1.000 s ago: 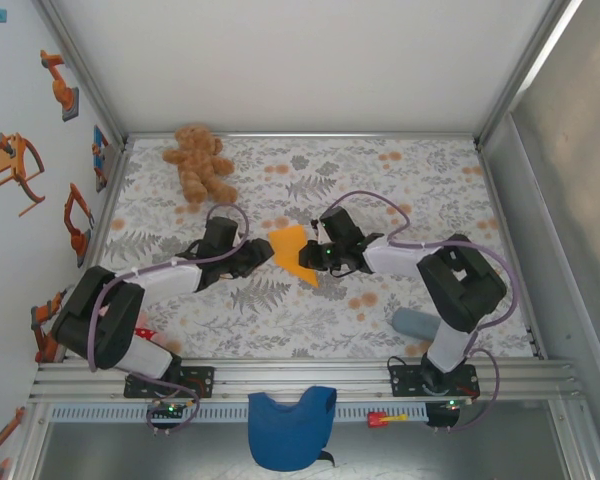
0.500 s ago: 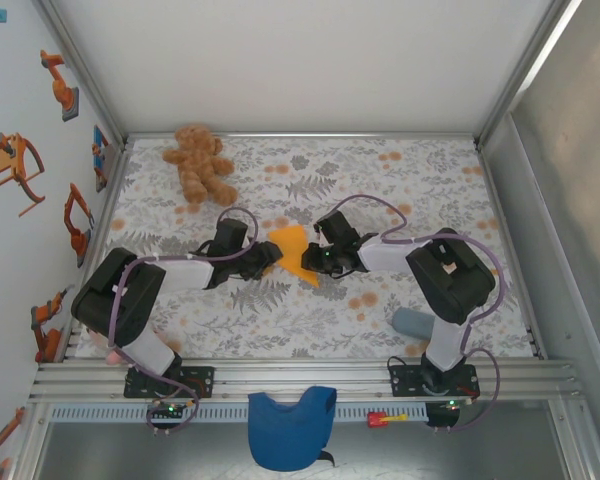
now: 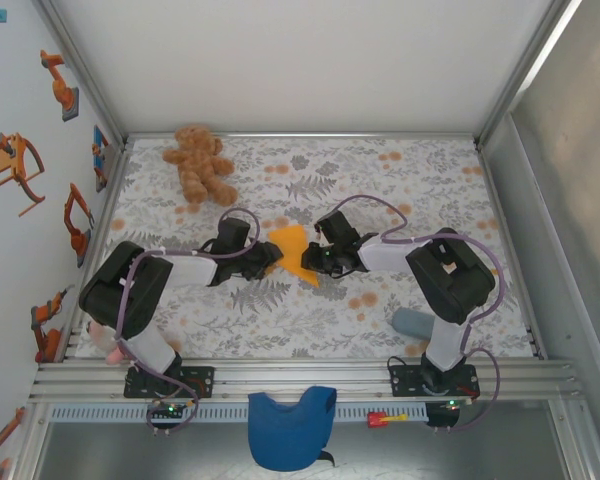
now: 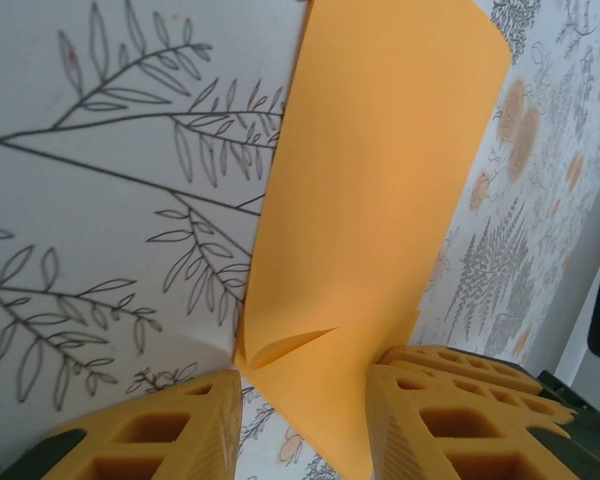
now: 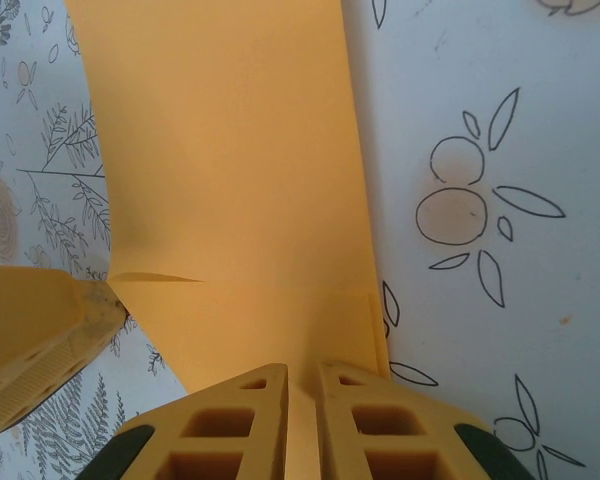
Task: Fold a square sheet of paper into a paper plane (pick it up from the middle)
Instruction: Fourth fold the wing at the center of the table.
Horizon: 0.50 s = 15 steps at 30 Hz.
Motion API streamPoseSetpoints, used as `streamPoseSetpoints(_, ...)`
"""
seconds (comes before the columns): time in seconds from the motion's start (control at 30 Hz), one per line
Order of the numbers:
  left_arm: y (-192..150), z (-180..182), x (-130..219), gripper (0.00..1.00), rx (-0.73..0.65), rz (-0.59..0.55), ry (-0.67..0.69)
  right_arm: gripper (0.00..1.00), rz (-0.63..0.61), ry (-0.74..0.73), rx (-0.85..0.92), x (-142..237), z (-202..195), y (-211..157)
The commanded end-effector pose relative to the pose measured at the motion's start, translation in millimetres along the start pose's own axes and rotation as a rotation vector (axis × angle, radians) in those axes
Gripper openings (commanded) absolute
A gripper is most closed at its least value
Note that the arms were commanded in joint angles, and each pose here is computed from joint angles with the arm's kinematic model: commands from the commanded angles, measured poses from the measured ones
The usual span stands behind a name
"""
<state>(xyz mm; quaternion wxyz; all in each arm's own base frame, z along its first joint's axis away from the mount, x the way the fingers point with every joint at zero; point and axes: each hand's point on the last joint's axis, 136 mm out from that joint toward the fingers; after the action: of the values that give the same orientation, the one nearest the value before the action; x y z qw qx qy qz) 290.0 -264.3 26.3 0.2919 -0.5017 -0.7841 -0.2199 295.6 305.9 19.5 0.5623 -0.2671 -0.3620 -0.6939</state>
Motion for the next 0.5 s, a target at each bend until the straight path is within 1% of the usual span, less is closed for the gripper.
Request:
streamPoseSetpoints(0.0, 5, -6, -4, 0.36, 0.021, 0.001, -0.018, 0.15, 0.02, -0.047, -0.041, -7, -18, -6)
streamPoseSetpoints(0.13, 5, -15, -7, 0.33, 0.016, 0.009, -0.064, 0.15, 0.021, -0.047, -0.041, -7, -19, -7)
streamPoseSetpoints(0.33, 9, -29, -2, 0.32, -0.005, 0.009, -0.121, 0.15, 0.024, -0.05, -0.04, -8, -20, -7)
streamPoseSetpoints(0.47, 11, -31, -1, 0.32, -0.017, 0.028, -0.147, 0.15, 0.024, -0.049, -0.038, -8, -20, -7)
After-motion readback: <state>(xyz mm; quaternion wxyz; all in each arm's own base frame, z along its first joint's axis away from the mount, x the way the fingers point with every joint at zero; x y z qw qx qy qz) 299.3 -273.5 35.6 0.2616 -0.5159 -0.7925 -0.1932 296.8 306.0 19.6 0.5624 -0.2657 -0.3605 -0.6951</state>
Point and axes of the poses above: each hand's point on the last joint's axis, 136 mm out from that joint toward the fingers, its own x axis back along the fingers, its own z axis along the line the jaws close on, y = z × x, and after that the axes turned 4 degrees about -x, right-handed
